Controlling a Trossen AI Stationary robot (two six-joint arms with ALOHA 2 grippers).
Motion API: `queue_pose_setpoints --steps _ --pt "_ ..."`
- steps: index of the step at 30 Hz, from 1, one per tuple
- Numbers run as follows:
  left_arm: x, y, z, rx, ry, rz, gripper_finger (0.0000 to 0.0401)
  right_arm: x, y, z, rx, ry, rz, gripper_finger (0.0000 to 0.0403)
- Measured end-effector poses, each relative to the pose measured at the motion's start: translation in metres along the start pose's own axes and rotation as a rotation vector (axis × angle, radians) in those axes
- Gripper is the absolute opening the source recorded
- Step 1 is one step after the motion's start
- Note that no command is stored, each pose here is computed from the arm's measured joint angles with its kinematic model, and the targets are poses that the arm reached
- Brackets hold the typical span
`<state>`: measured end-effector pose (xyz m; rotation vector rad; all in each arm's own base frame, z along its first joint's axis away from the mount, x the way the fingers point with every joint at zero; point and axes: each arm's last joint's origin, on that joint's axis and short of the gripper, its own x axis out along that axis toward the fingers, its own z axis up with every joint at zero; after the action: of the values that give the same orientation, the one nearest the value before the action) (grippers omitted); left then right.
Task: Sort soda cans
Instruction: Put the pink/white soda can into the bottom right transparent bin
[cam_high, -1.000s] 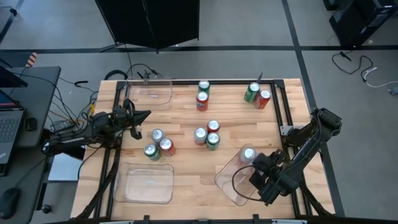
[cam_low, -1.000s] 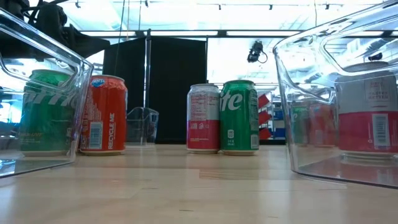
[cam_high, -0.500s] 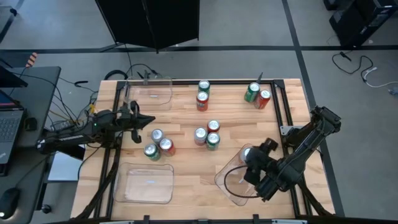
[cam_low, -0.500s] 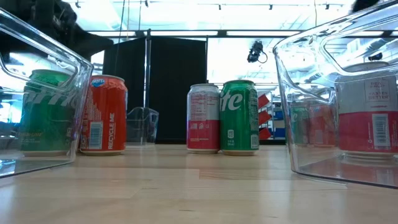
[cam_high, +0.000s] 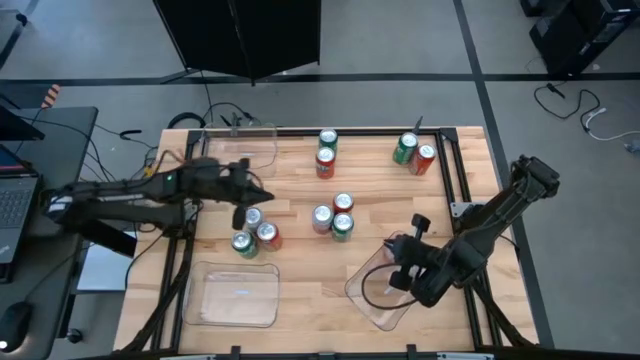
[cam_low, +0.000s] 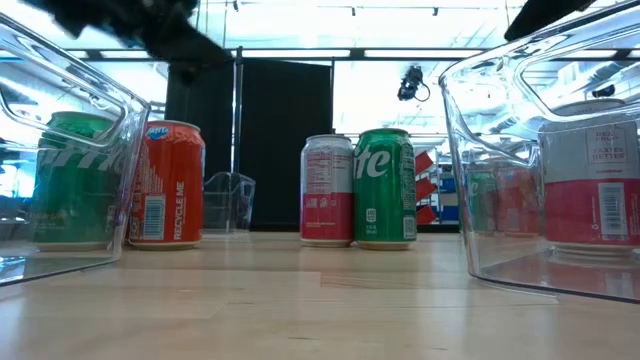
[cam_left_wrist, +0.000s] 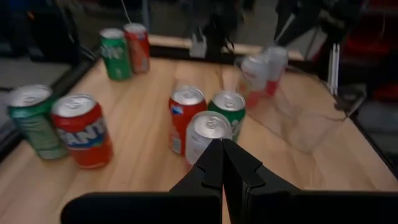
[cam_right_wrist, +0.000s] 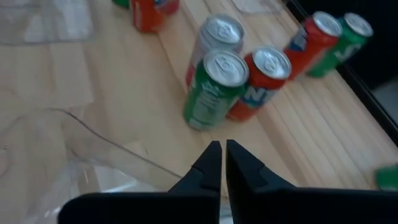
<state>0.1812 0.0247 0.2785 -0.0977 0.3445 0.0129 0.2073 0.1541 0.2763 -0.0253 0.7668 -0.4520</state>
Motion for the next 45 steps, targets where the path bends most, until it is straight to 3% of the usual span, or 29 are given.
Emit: queue_pose_setpoints --steps 7,11,17,22,25,32,37,41,45 --pt "0.046 -0.007 0.039 0.027 0.192 -0.043 0.0002 0.013 -0.023 -0.016 0.028 -0.081 0.090 0.0001" --pt "0.068 -0.012 0.052 0.000 0.325 -0.073 0.0002 0.006 -0.029 -0.014 0.032 -0.051 0.302 0.0000" --pt "0.084 -0.035 0.047 0.101 0.481 -0.153 0.0002 -0.003 -0.003 -0.008 -0.030 0.007 0.695 0.0000" --pt "0.086 -0.056 0.040 0.195 0.506 -0.160 0.0002 0.002 0.030 -0.022 -0.046 0.174 0.892 0.0000" --pt "0.085 -0.065 0.039 0.222 0.504 -0.160 0.0002 -0.002 0.049 -0.023 -0.026 0.229 0.955 0.0000" --pt "0.083 -0.072 0.035 0.192 0.536 -0.164 0.0002 0.007 0.083 -0.026 -0.025 0.359 1.030 0.0000" --pt "0.080 -0.071 0.030 0.137 0.599 -0.141 0.0002 0.029 0.093 -0.035 0.011 0.463 0.973 0.0000" --pt "0.078 -0.070 0.028 0.124 0.628 -0.130 0.0002 0.039 0.091 -0.033 0.010 0.426 0.895 0.0000" --pt "0.078 -0.070 0.028 0.115 0.628 -0.115 0.0002 0.052 0.081 -0.024 -0.009 0.291 0.751 0.0000"
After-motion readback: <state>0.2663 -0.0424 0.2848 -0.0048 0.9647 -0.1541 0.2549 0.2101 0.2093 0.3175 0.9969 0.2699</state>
